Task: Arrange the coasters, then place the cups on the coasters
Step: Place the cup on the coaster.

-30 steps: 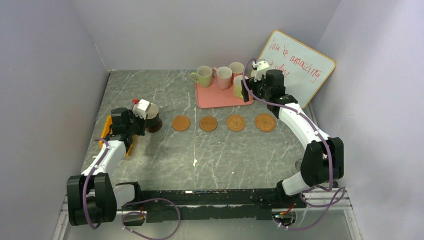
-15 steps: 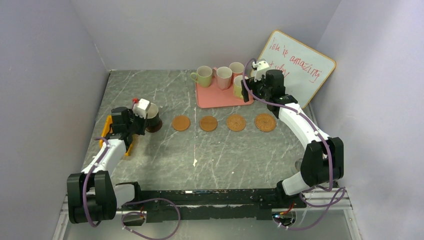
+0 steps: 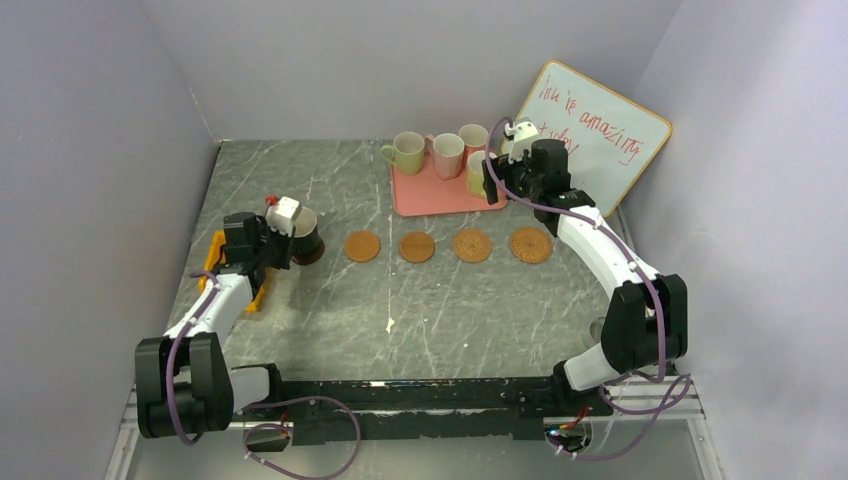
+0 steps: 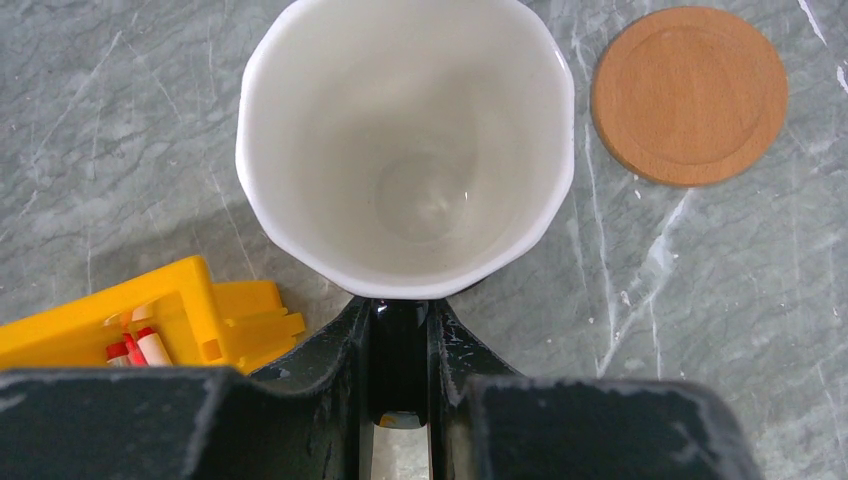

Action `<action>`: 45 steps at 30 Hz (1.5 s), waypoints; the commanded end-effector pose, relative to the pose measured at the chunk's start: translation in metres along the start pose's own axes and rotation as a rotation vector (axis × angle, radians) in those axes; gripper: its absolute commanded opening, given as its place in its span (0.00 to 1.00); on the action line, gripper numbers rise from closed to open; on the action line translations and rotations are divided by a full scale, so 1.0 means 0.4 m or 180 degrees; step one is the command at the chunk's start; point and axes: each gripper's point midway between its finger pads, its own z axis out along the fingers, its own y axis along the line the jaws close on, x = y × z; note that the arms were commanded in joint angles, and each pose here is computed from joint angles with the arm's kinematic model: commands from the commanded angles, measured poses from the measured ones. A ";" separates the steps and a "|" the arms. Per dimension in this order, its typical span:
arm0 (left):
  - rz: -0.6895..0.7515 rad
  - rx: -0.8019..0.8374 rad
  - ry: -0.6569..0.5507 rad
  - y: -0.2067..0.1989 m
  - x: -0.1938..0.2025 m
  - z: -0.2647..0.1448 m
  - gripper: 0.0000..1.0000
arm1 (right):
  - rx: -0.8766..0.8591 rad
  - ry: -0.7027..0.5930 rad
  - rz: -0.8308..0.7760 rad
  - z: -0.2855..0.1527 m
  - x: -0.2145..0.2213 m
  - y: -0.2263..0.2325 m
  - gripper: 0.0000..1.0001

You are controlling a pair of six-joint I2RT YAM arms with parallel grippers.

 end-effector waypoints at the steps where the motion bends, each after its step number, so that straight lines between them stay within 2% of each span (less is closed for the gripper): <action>1: 0.0141 -0.0109 -0.0492 0.039 -0.134 -0.006 0.05 | -0.0043 -0.0183 -0.0023 -0.013 -0.041 0.003 1.00; 23: 0.0143 -0.0109 -0.0465 0.042 -0.130 -0.003 0.18 | -0.0058 -0.0209 -0.0014 -0.019 -0.048 0.004 1.00; 32: 0.0144 -0.0099 -0.0465 0.042 -0.129 -0.004 0.21 | -0.0071 -0.0210 -0.0011 -0.019 -0.048 0.007 1.00; 45: 0.0164 -0.0104 -0.0510 0.041 -0.136 -0.015 0.16 | -0.0072 -0.0220 -0.0013 -0.021 -0.050 0.007 1.00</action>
